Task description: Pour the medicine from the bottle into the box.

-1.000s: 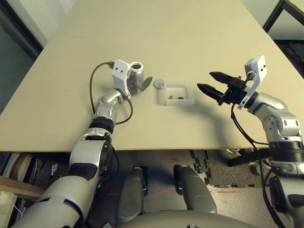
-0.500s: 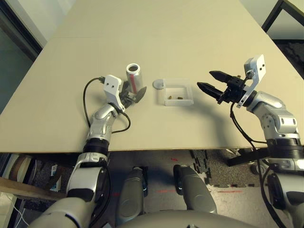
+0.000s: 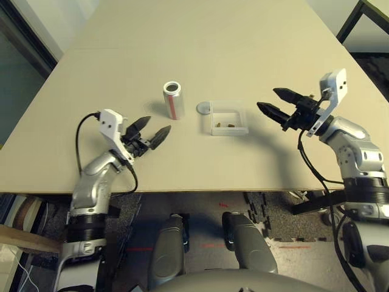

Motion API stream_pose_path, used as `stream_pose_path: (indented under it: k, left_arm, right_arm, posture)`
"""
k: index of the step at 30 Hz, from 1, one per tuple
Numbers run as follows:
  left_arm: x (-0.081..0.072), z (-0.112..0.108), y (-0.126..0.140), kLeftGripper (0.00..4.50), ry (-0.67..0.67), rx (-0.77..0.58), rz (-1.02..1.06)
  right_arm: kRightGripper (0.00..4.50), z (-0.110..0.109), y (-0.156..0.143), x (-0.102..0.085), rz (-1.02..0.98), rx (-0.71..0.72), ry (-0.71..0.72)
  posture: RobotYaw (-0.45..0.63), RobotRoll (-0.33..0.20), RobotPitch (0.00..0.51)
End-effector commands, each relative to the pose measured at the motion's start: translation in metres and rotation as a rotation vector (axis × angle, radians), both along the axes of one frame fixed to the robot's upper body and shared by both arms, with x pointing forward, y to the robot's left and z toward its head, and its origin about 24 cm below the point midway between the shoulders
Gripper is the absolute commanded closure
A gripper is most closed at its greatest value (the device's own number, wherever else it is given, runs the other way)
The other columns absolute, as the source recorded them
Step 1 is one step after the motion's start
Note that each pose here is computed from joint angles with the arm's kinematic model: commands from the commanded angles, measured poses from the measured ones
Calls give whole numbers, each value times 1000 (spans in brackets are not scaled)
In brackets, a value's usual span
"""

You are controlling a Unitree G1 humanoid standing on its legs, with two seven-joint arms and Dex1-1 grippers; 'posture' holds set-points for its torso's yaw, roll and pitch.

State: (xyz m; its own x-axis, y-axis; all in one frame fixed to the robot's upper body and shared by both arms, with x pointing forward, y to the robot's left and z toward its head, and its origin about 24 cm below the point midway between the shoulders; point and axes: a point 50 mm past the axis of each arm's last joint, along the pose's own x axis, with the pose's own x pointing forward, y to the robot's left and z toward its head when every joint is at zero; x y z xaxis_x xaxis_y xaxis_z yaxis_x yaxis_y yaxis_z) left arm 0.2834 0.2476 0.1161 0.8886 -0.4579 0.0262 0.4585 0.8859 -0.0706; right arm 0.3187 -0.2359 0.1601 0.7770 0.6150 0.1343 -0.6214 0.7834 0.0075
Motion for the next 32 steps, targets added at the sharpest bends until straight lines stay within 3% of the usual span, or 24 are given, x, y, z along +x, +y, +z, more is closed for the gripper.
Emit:
stream_pose_path:
  k: [1, 14, 21, 32]
  left_arm:
    - [11, 18, 30, 13, -27, -20, 111]
    - [51, 45, 80, 13, -79, 37, 319]
    - [58, 48, 89, 13, -82, 47, 357]
    - [60, 47, 93, 13, -90, 56, 387]
  right_arm:
    - [0, -5, -19, -3, -115, 28, 11]
    - [0, -13, -69, -6, -489, 40, -10]
    - [0, -17, -84, -13, -583, 40, -12]
    - [0, -18, -89, -9, -621, 40, -22]
  posture:
    - [-112, 0, 205]
    - [-138, 0, 254]
    - [-146, 0, 266]
    - [-140, 0, 259]
